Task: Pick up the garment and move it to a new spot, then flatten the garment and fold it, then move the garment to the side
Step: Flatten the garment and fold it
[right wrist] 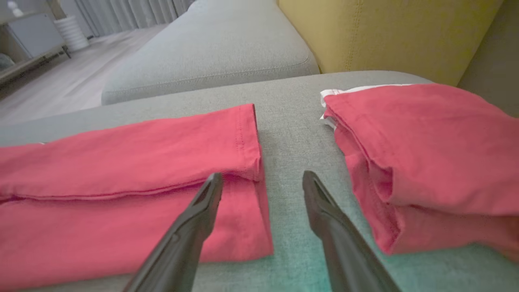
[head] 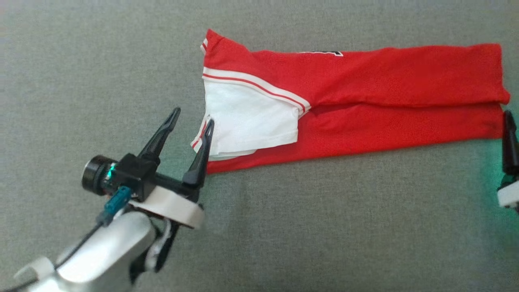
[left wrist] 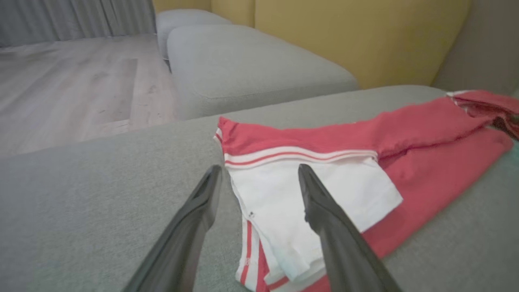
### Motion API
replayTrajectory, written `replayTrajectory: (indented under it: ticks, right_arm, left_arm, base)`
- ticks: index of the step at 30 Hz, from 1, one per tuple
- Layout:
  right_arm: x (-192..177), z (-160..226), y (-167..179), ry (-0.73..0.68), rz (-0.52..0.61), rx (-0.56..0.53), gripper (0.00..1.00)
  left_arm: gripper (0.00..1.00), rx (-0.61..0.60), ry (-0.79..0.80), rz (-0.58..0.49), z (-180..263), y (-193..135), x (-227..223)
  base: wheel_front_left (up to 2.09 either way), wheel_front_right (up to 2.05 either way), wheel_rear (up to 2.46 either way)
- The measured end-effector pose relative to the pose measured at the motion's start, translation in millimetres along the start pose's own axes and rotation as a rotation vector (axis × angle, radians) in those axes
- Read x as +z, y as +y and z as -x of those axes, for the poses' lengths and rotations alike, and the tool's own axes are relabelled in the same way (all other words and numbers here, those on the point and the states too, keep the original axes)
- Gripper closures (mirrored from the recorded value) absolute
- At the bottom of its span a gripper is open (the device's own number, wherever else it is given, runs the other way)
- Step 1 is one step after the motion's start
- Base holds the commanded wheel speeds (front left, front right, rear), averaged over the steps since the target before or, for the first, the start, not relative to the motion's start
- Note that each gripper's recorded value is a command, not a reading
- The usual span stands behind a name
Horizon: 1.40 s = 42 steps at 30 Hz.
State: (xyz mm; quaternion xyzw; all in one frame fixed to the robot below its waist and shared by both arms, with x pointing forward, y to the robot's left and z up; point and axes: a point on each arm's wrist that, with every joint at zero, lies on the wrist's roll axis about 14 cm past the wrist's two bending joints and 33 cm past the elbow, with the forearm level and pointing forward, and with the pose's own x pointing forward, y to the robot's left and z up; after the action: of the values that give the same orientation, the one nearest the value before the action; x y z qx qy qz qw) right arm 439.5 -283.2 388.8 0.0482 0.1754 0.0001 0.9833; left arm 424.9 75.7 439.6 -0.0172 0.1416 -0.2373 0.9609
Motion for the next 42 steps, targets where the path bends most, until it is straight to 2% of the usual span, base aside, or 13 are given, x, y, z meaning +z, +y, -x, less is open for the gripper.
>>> replayTrajectory:
  ticks: [4, 9, 15, 19, 21, 22, 23, 24, 25, 29, 33, 38, 42]
  right_arm:
    - [6.1, 6.0, 10.2, -0.048, -0.068, -0.012, 0.0]
    - [6.8, -4.9, 12.8, -0.033, -0.105, -0.045, 0.0]
    - [2.0, -28.4, 7.6, 0.034, -0.112, -0.094, 0.0]
    - [-22.8, -33.9, 5.4, 0.157, -0.112, -0.117, 0.0]
    - [-33.0, -34.4, 12.7, 0.2, -0.142, -0.109, 0.05]
    - [-33.3, -35.3, 15.2, 0.206, -0.16, -0.105, 0.18]
    - [-32.4, -36.3, 17.0, 0.211, -0.173, -0.101, 0.51]
    - [-31.0, -36.8, 18.1, 0.21, -0.18, -0.098, 0.63]
    - [-30.3, -36.7, 19.5, 0.208, -0.184, -0.093, 1.0]
    - [-24.1, -33.5, 19.8, 0.182, -0.202, -0.089, 1.0]
    - [-10.9, -25.9, -0.9, 0.134, -0.176, -0.125, 1.0]
    - [23.6, -15.6, -36.3, 0.06, -0.103, -0.175, 1.0]
    - [58.3, -11.8, -39.0, -0.019, -0.066, -0.162, 1.0]
  left_arm:
    - [0.0, 0.124, -0.155, 0.074, 2.1, 1.6, 34.3]
    - [0.0, 0.295, -0.238, 0.111, 23.8, 21.3, 38.2]
    - [0.0, 0.359, -0.305, 0.101, 44.4, 20.9, 43.0]
    - [0.0, 0.373, -0.307, 0.107, 52.5, 19.8, 37.4]
    - [0.0, 0.383, -0.31, 0.113, 55.0, 21.4, 36.1]
    - [0.0, 0.387, -0.312, 0.112, 55.7, 22.4, 36.0]
    - [0.0, 0.392, -0.316, 0.11, 56.4, 24.0, 36.6]
    - [0.0, 0.395, -0.322, 0.108, 56.9, 25.0, 37.7]
    - [0.0, 0.398, -0.325, 0.104, 57.3, 26.3, 38.3]
    - [0.0, 0.4, -0.335, 0.091, 56.6, 29.7, 39.9]
    - [0.0, 0.38, -0.337, 0.075, 52.9, 27.5, 40.2]
    - [0.0, 0.342, -0.346, 0.063, 44.8, 22.2, 43.1]
    - [0.0, 0.32, -0.341, 0.057, 42.0, 17.2, 41.4]
  base:
    - [0.0, 0.0, 0.0]
    - [0.0, 0.0, 0.0]
    - [0.0, 0.0, 0.0]
    - [0.0, 0.0, 0.0]
    - [0.0, 0.0, 0.0]
    - [0.0, 0.0, 0.0]
    - [0.0, 0.0, 0.0]
    - [0.0, 0.0, 0.0]
    - [0.0, 0.0, 0.0]
    - [0.0, 0.0, 0.0]
    - [0.0, 0.0, 0.0]
    - [0.0, 0.0, 0.0]
    - [0.0, 0.0, 0.0]
